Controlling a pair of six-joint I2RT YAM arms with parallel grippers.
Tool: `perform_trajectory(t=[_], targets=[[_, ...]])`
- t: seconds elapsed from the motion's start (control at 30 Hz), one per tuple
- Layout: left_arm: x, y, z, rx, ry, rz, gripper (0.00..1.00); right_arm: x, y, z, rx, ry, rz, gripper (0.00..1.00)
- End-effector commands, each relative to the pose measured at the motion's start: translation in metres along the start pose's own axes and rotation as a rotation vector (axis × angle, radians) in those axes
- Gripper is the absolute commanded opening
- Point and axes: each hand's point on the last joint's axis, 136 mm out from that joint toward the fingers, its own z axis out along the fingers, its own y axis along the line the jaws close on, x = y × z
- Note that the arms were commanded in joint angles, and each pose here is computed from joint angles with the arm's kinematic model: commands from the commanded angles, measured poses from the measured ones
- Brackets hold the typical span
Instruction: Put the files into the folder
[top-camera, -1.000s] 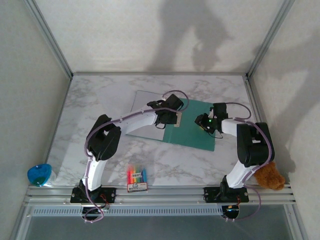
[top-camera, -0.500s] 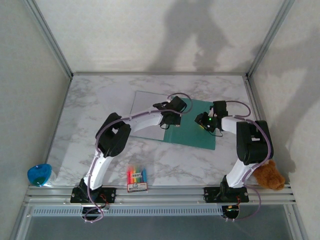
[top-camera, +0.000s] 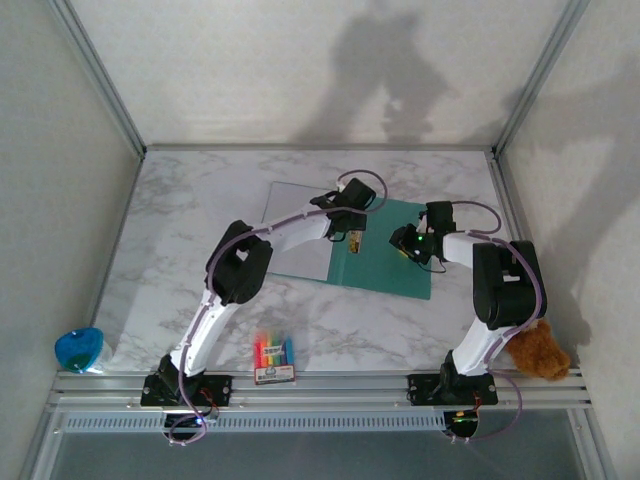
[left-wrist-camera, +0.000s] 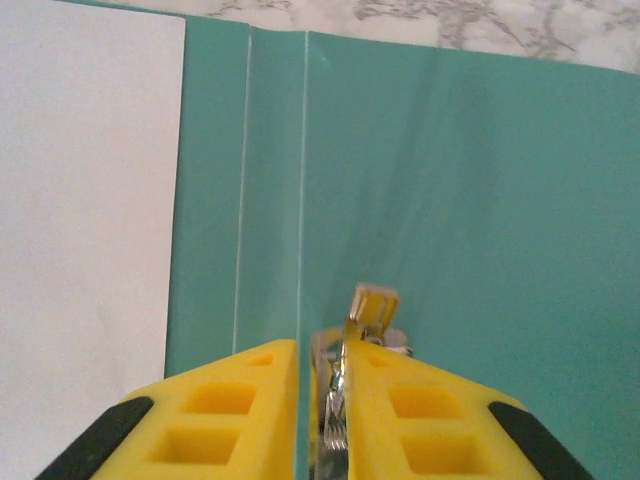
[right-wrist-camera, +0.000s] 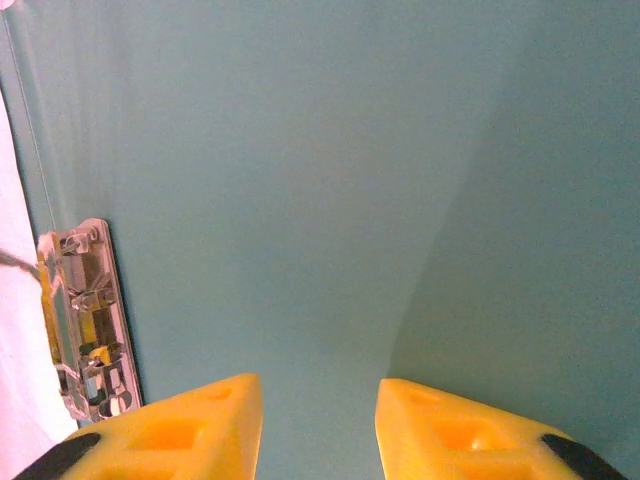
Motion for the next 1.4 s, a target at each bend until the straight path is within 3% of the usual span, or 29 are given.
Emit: perform_trajectory(t=[0.0,0.17,0.4,0.73,0.97,1.37], targets=[[-0.005,0.001,0.008,0.021,0.022,-0.021,0.21,0.004,-0.017,0.005,0.063,0.023,0.005,0.37],[-0.027,0.004,-0.016,0.112,0.017,-0.091,0.24,0.004,-0.016,0.006,0.056,0.025,0.001,0.37],[-0.058,0.032,-0.069,0.081,-0.061,-0.094,0.31,0.003,-0.014,0.003,0.058,0.028,-0.010,0.37],[-0.082,0.134,-0.132,-0.055,-0.186,-0.231,0.53,-0.006,-0.019,0.006,0.078,0.033,0.011,0.37],[-0.052,0.212,-0.112,-0.111,-0.141,-0.400,0.59,-0.016,-0.012,0.001,0.054,0.023,0.036,0.37],[-0.002,0.265,-0.058,-0.101,-0.046,-0.589,0.59,-0.034,0.036,-0.041,-0.050,-0.022,0.001,0.41]])
